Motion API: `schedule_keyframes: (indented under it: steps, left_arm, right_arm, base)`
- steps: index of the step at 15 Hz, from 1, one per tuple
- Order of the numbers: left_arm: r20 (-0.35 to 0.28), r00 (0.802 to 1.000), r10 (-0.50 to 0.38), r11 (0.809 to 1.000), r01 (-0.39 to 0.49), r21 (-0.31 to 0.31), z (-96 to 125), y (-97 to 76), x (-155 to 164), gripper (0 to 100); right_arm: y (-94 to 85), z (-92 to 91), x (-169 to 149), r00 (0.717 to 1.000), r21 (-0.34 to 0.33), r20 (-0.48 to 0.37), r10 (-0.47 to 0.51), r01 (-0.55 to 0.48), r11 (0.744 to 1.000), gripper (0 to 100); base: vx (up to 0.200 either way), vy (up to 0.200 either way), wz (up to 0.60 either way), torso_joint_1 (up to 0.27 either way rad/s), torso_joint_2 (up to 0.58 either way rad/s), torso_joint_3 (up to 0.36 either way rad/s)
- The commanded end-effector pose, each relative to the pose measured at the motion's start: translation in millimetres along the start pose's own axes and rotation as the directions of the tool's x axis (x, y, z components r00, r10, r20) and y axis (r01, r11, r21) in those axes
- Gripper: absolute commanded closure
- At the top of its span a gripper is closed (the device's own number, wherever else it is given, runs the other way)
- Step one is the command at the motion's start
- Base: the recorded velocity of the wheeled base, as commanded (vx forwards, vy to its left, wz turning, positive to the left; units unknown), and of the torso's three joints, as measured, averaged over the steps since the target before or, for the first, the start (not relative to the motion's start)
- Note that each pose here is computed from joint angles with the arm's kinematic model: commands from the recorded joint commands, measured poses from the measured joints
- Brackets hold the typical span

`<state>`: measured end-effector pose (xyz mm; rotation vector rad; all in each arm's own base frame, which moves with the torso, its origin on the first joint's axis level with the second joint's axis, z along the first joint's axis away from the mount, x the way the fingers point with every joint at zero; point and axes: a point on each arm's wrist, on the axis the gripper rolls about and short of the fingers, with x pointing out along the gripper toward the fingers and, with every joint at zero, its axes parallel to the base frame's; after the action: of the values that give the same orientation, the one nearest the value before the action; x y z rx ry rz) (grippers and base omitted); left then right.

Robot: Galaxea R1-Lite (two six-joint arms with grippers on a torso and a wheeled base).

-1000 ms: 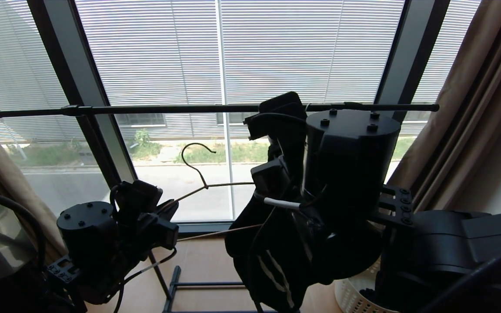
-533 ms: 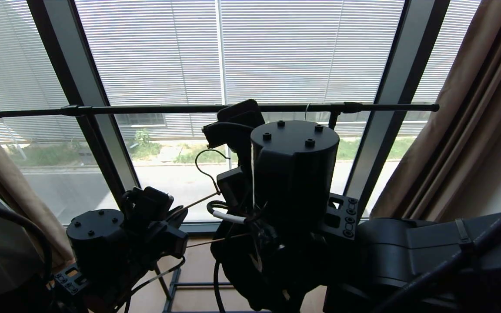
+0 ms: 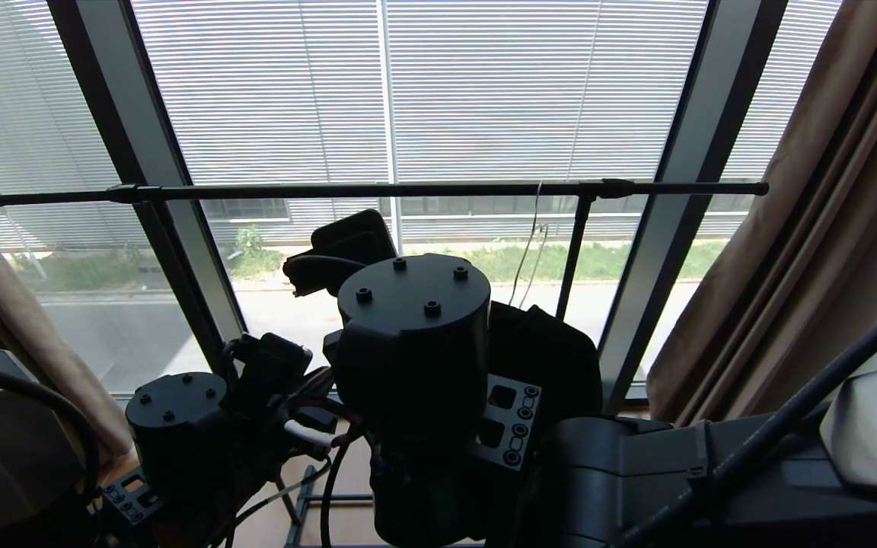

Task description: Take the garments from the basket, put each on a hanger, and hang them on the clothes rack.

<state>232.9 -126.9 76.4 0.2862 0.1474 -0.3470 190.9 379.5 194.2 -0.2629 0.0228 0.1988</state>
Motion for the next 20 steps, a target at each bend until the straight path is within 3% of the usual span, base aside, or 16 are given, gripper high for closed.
schedule_keyframes:
  steps: [1, 6, 15, 16, 20]
  left_arm:
    - [-0.014, 1.000, -0.017, 1.000, 0.017, 0.007, -3.0, -4.1, -0.8, 100]
    - [-0.029, 0.999, -0.017, 1.000, 0.017, 0.011, -6.3, -6.3, 0.8, 100]
    - [-0.007, 0.997, 0.076, 0.997, -0.077, -0.018, -1.5, 12.7, 8.9, 100]
    - [-0.005, 0.997, 0.077, 0.997, -0.077, -0.019, -1.4, 13.1, 8.9, 100]
    - [0.023, 0.995, 0.098, 0.995, -0.097, -0.028, 1.7, 17.5, 10.9, 100]
  right_arm:
    - [1.6, 0.5, 0.6, 1.000, 0.008, 0.003, -0.001, 0.001, 1.000, 100]
    - [-1.3, 5.9, -0.4, 1.000, 0.033, 0.010, -0.017, 0.016, 0.999, 100]
    - [-6.0, 6.9, -1.6, 0.999, 0.054, 0.004, -0.045, 0.045, 0.998, 100]
    - [-6.3, 5.1, -1.2, 0.999, 0.051, 0.001, -0.046, 0.046, 0.998, 0]
    - [-12.6, 2.8, -6.8, 0.999, 0.038, -0.007, -0.043, 0.043, 0.998, 0]
  base:
    - [0.000, 0.000, 0.00, 0.000, 0.00, 0.000]
    - [0.000, 0.000, 0.00, 0.000, 0.00, 0.000]
    - [0.000, 0.000, 0.00, 0.000, 0.00, 0.000]
    - [0.000, 0.000, 0.00, 0.000, 0.00, 0.000]
    - [0.000, 0.000, 0.00, 0.000, 0.00, 0.000]
